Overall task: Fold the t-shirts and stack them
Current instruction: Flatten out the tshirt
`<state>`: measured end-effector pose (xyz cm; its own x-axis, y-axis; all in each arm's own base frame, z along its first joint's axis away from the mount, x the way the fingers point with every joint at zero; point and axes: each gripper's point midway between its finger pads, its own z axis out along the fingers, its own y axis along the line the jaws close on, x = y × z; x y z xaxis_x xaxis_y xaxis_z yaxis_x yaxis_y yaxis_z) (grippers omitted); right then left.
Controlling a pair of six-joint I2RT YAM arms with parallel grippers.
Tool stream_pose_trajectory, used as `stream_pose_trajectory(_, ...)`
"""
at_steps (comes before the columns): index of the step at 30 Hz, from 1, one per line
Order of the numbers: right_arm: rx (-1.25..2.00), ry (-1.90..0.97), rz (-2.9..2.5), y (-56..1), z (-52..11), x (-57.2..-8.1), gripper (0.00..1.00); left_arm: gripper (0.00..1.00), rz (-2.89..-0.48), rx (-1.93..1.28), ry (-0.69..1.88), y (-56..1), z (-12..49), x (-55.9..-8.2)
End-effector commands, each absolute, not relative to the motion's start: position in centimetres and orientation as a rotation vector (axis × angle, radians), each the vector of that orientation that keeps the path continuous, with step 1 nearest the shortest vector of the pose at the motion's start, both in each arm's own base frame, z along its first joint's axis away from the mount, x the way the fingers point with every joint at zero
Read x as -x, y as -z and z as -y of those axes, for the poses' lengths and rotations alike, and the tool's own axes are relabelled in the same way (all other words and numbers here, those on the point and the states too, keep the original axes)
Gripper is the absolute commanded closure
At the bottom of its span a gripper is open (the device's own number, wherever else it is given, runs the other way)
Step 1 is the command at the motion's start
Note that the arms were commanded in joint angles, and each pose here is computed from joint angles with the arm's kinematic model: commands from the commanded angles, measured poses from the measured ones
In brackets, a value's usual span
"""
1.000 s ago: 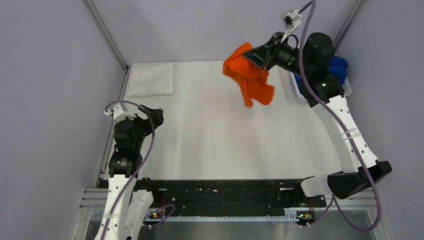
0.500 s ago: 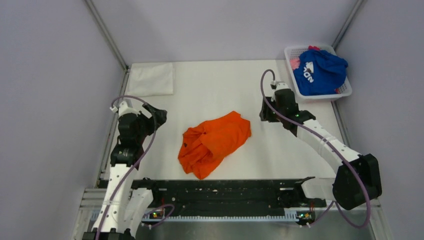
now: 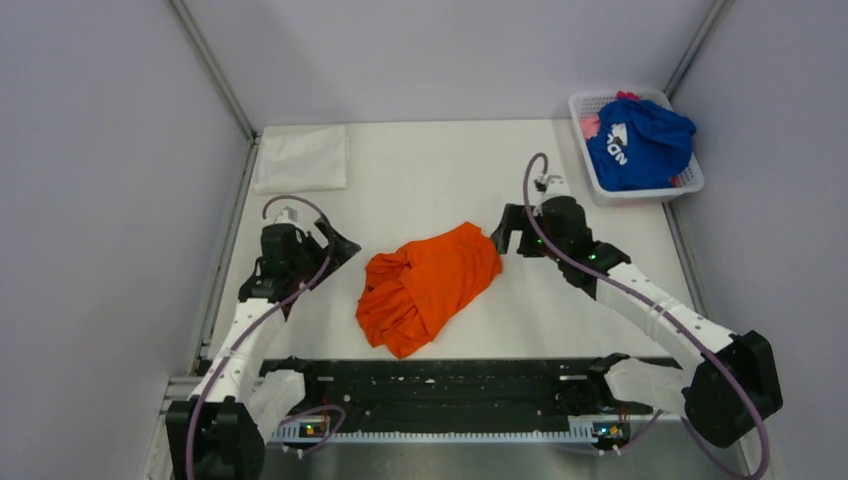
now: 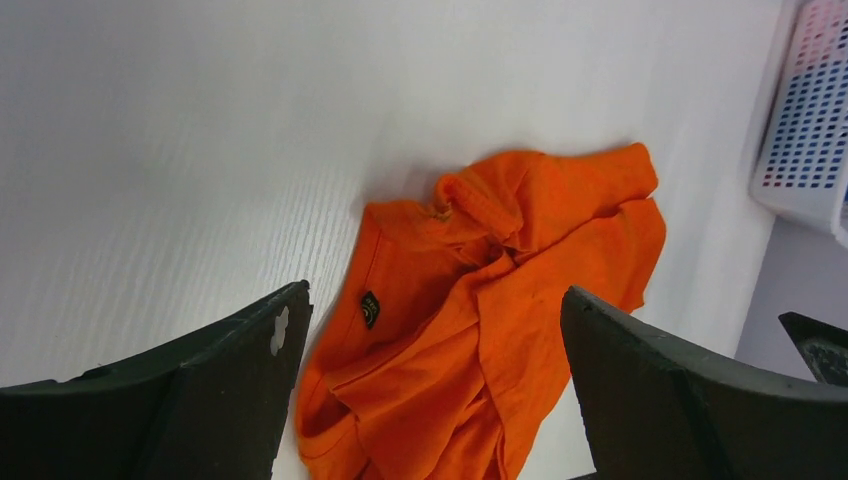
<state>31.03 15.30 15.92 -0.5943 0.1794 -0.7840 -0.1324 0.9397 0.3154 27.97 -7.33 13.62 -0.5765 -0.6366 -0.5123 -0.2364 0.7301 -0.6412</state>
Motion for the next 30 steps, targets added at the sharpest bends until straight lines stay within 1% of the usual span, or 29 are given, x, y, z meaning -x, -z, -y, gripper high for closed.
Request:
stream_pose_trajectory(1, 0.219, -0.722, -2.144, -16.6, -24.9, -27.1, 0.01, 0.01, -2.233, 0.579, 0.712, -12.0, 8.8, -28.3)
stream_pose_trajectory(3, 0.296, -0.753, -2.176, -15.8, -28.1, -25.3, 0.01, 0.01, -2.276, 0.548, 0.737, -11.4, 9.6, -28.5)
stream_pose_trajectory(7, 0.399, -0.652, -2.279, -13.0, -32.2, -22.1, 0.01, 0.02, -2.373, 0.487, 0.72, -9.5, 11.1, -28.9)
stream_pose_trajectory(8, 0.41, -0.623, -2.295, -12.4, -32.8, -21.3, 0.01, 0.04, -2.397, 0.473, 0.712, -9.0, 11.5, -29.0)
stream_pose_trajectory(11, 0.449, -0.602, -2.346, -10.5, -34.3, -19.0, 0.01, 0.14, -2.461, 0.444, 0.709, -7.6, 12.5, -29.3)
stream_pose_trajectory(14, 0.457, -0.579, -2.396, -8.6, -34.9, -17.4, 0.02, 0.22, -2.489, 0.441, 0.678, -6.4, 12.9, -29.6)
stream_pose_trajectory(16, 0.484, -0.569, -2.425, -7.5, -35.2, -16.4, 0.06, 0.26, -2.506, 0.451, 0.654, -5.7, 13.1, -29.7)
stream_pose_trajectory(21, 0.498, -0.491, -2.455, -6.2, -34.6, -15.9, 0.13, 0.38, -2.512, 0.463, 0.644, -5.1, 13.2, -30.4)
stream_pose_trajectory(25, 0.495, -0.502, -2.493, -5.1, -34.5, -15.2, 0.18, 0.41, -2.509, 0.461, 0.658, -4.8, 13.5, -31.0)
stream_pose_trajectory(29, 0.499, -0.534, -2.504, -4.7, -35.0, -14.4, 0.2, 0.45, -2.527, 0.469, 0.671, -3.9, 13.9, -31.4)
stream_pose_trajectory(30, 0.497, -0.536, -2.504, -4.6, -35.1, -14.4, 0.22, 0.45, -2.528, 0.472, 0.673, -3.8, 14.0, -31.5)
